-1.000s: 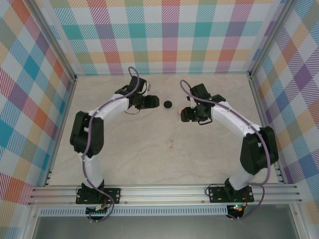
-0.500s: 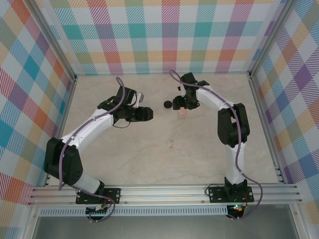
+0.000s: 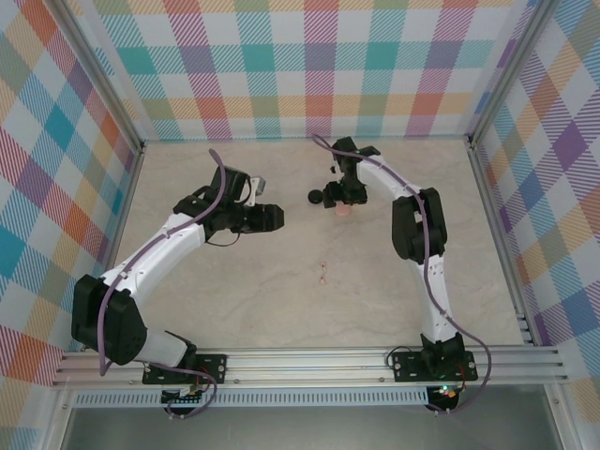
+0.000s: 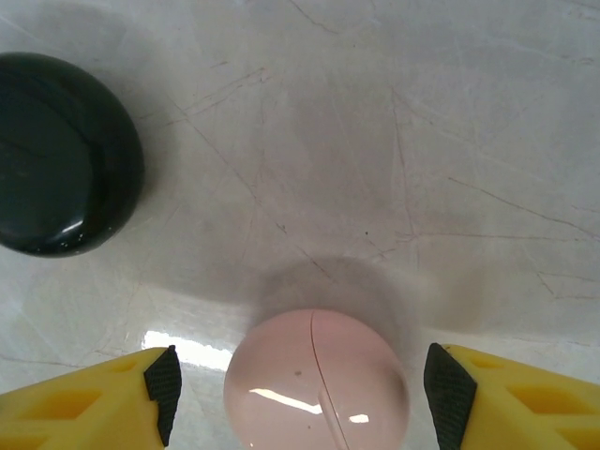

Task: Insert the wireless bluetooth earbuds into the charging case

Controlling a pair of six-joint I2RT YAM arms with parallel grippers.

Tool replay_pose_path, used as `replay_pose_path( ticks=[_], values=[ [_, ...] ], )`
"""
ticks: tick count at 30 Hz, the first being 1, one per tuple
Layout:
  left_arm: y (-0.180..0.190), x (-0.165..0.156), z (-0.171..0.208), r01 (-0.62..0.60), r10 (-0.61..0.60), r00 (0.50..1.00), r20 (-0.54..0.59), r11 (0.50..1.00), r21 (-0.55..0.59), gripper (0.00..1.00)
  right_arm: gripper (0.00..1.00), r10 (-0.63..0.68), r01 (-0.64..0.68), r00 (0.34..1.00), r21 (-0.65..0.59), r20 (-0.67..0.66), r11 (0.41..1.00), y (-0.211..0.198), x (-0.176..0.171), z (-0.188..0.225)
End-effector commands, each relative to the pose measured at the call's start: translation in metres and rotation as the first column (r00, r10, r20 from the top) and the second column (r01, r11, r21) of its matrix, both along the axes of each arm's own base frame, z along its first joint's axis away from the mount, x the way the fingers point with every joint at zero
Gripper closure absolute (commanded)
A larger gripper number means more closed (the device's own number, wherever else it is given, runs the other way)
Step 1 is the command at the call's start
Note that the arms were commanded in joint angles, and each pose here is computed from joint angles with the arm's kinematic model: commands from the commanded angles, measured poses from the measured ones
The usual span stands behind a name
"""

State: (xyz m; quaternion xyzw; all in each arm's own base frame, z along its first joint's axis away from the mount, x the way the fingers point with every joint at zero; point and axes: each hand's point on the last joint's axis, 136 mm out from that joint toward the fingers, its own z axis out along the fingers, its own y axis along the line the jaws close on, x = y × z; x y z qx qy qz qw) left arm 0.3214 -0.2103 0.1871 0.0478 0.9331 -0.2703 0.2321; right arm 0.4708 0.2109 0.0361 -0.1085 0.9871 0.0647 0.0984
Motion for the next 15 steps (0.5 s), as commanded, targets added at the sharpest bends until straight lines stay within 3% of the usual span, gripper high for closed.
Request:
replay_pose_path(
  ticks=[1, 8, 15],
  values=[
    [0.001, -0.009, -0.001, 0.000, 0.000, 1.000, -0.028, 1.000, 0.006, 0.34, 0.28, 0.025, -0.025, 0.998, 0.003, -0.050, 1.000, 0.000, -0.005, -0.005],
    [0.003, -0.011, -0.003, 0.004, -0.003, 0.999, -0.039, 1.000, 0.021, 0.35, 0.31, 0.038, -0.040, 0.995, -0.019, -0.092, 0.999, -0.002, -0.009, -0.019],
    [0.003, -0.012, -0.007, 0.006, -0.005, 0.999, -0.053, 1.000, 0.023, 0.35, 0.39, 0.062, -0.065, 0.991, -0.019, -0.115, 0.998, -0.001, -0.013, -0.027]
  ],
)
